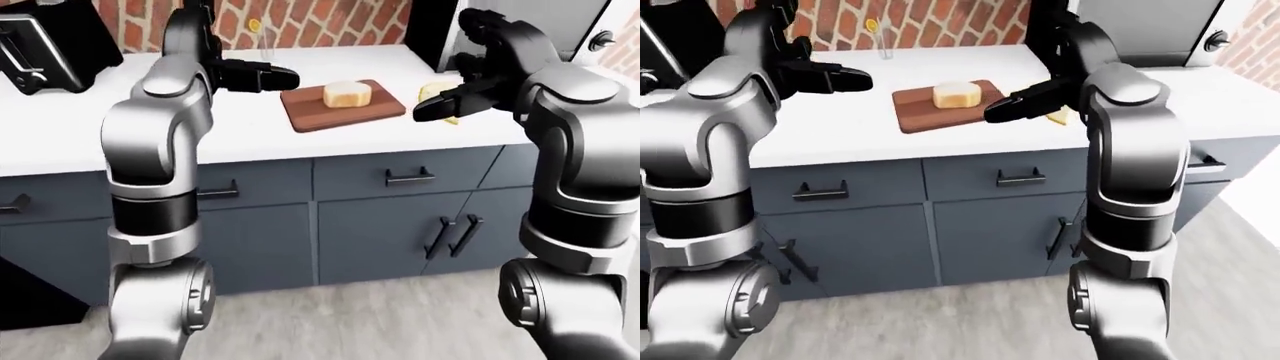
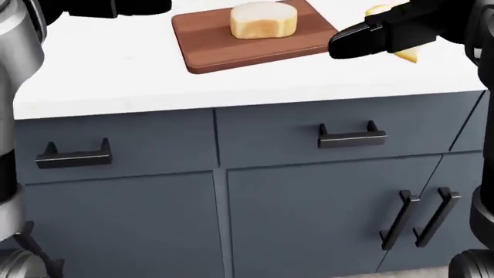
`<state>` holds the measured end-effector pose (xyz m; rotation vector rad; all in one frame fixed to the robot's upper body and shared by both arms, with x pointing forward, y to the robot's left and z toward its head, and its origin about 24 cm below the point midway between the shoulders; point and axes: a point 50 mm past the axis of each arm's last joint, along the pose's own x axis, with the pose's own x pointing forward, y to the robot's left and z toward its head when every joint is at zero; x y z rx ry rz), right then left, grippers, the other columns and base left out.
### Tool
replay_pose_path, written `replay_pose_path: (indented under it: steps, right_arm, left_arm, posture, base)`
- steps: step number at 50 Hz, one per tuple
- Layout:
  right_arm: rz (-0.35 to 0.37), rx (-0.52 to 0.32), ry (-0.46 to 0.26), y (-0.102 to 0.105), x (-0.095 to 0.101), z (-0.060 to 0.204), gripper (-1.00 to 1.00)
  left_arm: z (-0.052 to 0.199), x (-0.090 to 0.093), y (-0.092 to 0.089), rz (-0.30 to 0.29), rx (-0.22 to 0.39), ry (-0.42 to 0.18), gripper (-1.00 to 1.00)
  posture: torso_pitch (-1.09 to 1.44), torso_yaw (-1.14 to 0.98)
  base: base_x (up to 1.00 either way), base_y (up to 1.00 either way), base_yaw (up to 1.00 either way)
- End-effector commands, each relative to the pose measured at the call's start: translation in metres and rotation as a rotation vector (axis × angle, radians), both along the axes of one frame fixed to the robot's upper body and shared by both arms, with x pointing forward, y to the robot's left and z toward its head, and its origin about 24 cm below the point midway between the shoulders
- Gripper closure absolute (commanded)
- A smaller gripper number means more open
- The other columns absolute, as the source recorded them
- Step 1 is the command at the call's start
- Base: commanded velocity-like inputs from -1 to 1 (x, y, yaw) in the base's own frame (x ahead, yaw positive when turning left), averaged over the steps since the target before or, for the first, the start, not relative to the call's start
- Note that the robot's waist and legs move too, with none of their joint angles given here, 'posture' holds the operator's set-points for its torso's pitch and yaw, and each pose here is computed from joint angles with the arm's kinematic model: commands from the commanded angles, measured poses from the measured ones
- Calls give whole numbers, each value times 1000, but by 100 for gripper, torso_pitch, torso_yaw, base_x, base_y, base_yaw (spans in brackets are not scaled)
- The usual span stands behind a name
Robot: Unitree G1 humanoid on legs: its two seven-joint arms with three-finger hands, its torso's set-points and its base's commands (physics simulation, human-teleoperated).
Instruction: Pick up the wedge of cheese and place it on the slice of bread to prepare a simple cheese on bread dish.
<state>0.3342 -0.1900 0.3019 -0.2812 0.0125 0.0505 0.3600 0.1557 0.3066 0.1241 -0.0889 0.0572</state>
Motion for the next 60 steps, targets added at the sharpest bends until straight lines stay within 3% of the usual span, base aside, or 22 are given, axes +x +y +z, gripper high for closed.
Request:
replay_pose_path:
  steps: [1, 60]
  right_arm:
    - [29, -24, -126, 7, -9, 26, -100]
    - [32, -33, -109, 7, -6, 25, -100]
  left_arm:
    - [29, -10, 6, 26, -5, -135, -100]
    - [30, -12, 3, 20, 0, -141, -100]
  posture:
    - [0, 0]
    - [0, 0]
  base:
    - [7, 4, 0]
    - [7, 4, 0]
